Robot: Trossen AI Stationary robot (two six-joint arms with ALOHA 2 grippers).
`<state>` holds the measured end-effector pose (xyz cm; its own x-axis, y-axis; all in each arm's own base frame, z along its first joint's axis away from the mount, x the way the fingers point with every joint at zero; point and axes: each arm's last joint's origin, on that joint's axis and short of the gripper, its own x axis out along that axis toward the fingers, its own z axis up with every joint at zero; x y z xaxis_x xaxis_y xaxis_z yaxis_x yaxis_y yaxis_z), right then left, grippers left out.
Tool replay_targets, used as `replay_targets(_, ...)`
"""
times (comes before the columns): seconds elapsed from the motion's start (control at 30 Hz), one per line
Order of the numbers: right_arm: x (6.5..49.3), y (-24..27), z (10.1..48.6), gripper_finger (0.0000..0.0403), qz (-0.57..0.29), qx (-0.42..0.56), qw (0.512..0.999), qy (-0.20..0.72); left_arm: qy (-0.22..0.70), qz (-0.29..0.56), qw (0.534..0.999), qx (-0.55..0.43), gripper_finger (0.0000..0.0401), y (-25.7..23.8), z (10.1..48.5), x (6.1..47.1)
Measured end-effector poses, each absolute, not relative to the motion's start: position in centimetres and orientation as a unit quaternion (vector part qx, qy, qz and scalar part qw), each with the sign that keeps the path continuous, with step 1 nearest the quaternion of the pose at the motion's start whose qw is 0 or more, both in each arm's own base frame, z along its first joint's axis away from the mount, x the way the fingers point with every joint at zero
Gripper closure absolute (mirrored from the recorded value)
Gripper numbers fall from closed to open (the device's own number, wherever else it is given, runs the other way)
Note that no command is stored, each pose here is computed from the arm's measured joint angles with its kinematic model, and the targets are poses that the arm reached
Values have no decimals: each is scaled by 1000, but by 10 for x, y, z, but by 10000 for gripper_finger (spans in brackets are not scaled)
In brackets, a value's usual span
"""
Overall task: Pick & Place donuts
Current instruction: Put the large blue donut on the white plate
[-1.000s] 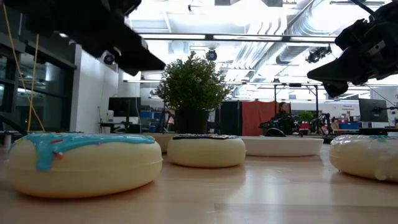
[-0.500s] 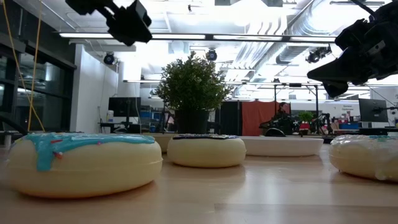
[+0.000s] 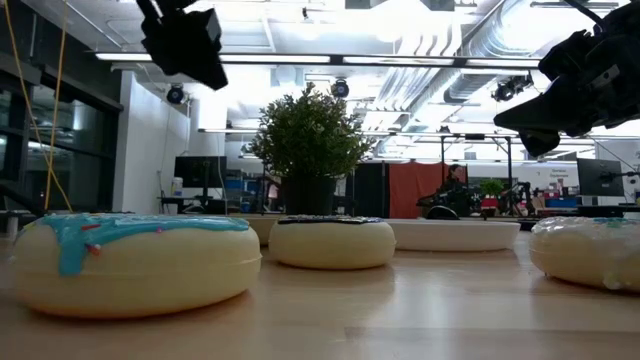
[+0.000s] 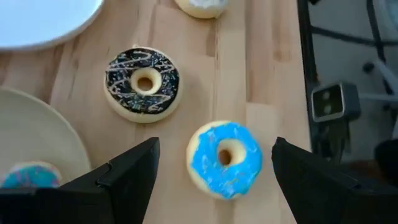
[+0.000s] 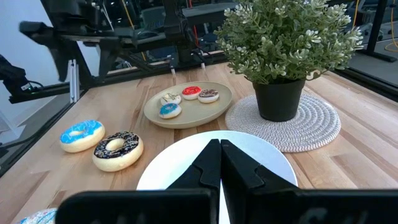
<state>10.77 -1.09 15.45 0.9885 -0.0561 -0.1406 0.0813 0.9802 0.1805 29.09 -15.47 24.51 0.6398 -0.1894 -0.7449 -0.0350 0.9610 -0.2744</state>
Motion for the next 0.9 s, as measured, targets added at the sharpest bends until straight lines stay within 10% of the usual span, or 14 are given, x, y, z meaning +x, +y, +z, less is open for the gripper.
replay_targets(0.9,108,-11,154,402,-35,93,993,70,542,-44,839,-26,100,-203,195,320)
